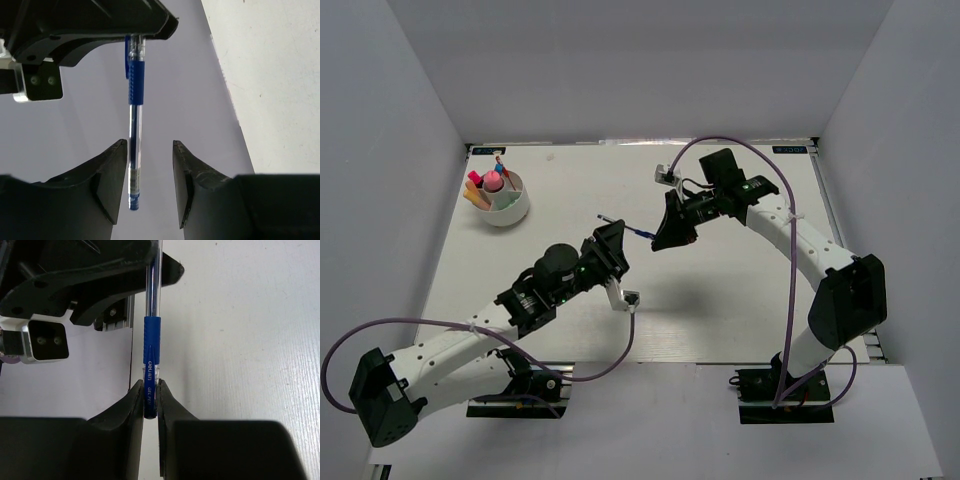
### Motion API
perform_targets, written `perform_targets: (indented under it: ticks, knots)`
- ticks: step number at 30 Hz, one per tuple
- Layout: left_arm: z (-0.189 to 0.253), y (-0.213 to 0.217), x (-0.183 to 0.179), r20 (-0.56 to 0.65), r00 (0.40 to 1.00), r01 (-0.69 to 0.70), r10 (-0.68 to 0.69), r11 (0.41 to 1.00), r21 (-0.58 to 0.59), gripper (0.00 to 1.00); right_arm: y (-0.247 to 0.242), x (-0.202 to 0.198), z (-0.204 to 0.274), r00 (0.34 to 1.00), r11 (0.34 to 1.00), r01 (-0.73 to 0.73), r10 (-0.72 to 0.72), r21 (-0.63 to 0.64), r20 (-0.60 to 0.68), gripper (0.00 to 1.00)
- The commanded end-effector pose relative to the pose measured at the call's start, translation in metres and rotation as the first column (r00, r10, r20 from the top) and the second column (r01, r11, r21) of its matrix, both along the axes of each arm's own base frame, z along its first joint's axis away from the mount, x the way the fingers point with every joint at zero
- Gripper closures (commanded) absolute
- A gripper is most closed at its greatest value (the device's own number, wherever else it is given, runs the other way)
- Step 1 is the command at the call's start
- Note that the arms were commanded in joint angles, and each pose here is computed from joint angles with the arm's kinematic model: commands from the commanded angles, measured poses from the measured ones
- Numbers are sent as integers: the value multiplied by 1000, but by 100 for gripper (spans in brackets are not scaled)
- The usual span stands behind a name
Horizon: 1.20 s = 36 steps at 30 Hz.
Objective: Sort the stationery into containers
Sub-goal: Pass the stationery from the right arm to the left
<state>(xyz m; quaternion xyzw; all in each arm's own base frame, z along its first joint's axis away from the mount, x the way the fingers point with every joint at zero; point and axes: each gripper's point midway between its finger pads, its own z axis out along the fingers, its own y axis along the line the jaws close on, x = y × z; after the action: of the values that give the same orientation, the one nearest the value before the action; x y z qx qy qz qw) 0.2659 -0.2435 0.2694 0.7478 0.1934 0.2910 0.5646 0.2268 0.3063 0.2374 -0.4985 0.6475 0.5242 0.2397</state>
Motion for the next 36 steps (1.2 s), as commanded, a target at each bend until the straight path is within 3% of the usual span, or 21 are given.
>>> perform_targets:
  ticks: [1,6,19,26,28,31,32,34,36]
  knots:
    - [13,9,-5,0,1000,-18,18,999,-31,48,-3,-2,13,1000,999,1,-1,32,12,100]
    - [9,18,4,51,995,-83,85,996,-40,40,-4,1,12,1000,1000,5,-5,29,2,100]
    - [12,38,9,33,981,-188,191,979,-75,34,-14,6,5,999,999,39,-39,1,-36,100]
    - [30,59,17,60,947,-302,316,937,-176,30,-18,9,0,997,999,48,-49,-6,-59,100]
    - [45,65,22,16,935,-339,353,909,-242,30,-21,13,0,996,998,68,-68,-6,-55,100]
    - [44,77,29,-240,882,-465,405,828,-313,29,-24,23,8,993,993,114,-113,9,-23,100]
    - [44,80,29,-349,852,-510,390,767,-389,29,-25,28,12,990,990,138,-137,11,-20,100]
    - [36,89,29,-464,795,-579,391,718,-387,28,-29,43,22,983,983,183,-183,34,12,100]
    - [43,92,27,-583,739,-642,338,617,-455,26,-36,58,29,971,970,239,-239,42,10,100]
